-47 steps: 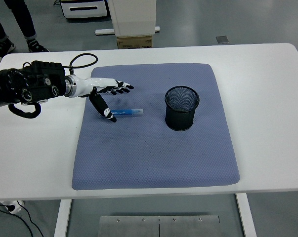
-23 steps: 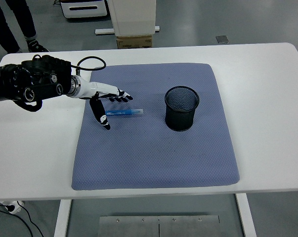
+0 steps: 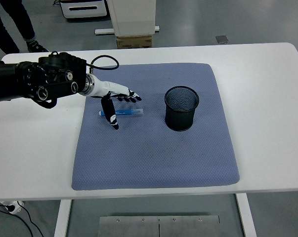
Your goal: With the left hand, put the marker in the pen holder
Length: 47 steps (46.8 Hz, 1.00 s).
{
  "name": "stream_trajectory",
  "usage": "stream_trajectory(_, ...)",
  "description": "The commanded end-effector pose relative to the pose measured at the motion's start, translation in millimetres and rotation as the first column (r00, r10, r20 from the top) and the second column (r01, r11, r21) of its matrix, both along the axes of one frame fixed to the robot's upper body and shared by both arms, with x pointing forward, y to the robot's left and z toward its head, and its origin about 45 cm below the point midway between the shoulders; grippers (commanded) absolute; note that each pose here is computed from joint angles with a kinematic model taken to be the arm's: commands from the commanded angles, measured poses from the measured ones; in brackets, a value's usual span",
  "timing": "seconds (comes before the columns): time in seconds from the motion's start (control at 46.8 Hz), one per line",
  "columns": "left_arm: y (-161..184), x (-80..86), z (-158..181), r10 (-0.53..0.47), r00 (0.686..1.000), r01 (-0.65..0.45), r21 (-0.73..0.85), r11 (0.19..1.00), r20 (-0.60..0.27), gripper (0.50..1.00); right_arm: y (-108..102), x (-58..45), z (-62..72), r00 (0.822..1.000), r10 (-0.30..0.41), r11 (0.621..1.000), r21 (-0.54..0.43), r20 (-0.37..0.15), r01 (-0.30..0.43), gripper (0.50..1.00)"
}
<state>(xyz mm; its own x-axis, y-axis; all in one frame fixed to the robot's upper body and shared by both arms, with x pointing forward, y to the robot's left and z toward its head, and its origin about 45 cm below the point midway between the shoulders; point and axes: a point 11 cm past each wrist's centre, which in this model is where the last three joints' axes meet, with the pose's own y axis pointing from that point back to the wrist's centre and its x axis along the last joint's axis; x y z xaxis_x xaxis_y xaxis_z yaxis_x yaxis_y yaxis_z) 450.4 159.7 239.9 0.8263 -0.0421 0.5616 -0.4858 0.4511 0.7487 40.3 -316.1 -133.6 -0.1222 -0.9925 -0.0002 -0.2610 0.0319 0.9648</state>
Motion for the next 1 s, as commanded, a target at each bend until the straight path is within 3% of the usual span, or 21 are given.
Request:
stream_trajectory(0.0, -5.6, -1.0, -0.2, -0.011, 1.0, 0.011, -0.002, 1.0, 0.0, 1.0, 0.0, 0.0, 0.0, 1.0, 0.0, 1.0, 0.0, 0.0, 0.0, 1.0)
stream_trajectory(0.235, -13.4, -2.7, -2.6, -0.054, 0.998, 0.054, 0.059, 0.997, 0.013, 1.0, 0.0, 0.0, 0.0, 1.0, 0.0, 1.0, 0.0, 0.0, 0.0, 1.0)
stream_trajectory(0.513, -11.2, -2.4, -3.4, -0.084, 0.996, 0.081, 0.098, 0.992, 0.027, 0.827, 0.0, 0.0, 0.0, 1.0, 0.0, 1.0, 0.0, 0.0, 0.0, 1.0)
stream_trajectory(0.705, -8.6, -1.8, -4.7, -0.081, 0.996, 0.077, 0.12, 0.99, 0.031, 0.748, 0.0, 0.0, 0.0, 1.0, 0.0, 1.0, 0.0, 0.0, 0.0, 1.0)
stream_trajectory(0.833, -8.6, -1.8, -4.7, -0.081, 0.996, 0.077, 0.12, 0.99, 0.031, 0.736, 0.0, 0.0, 0.0, 1.0, 0.0, 1.0, 0.0, 0.0, 0.0, 1.0)
stream_trajectory(0.983, -8.1, -2.1, -5.6, -0.081, 0.996, 0.077, 0.121, 0.99, 0.029, 0.684, 0.0, 0.0, 0.0, 1.0, 0.0, 1.0, 0.0, 0.0, 0.0, 1.0)
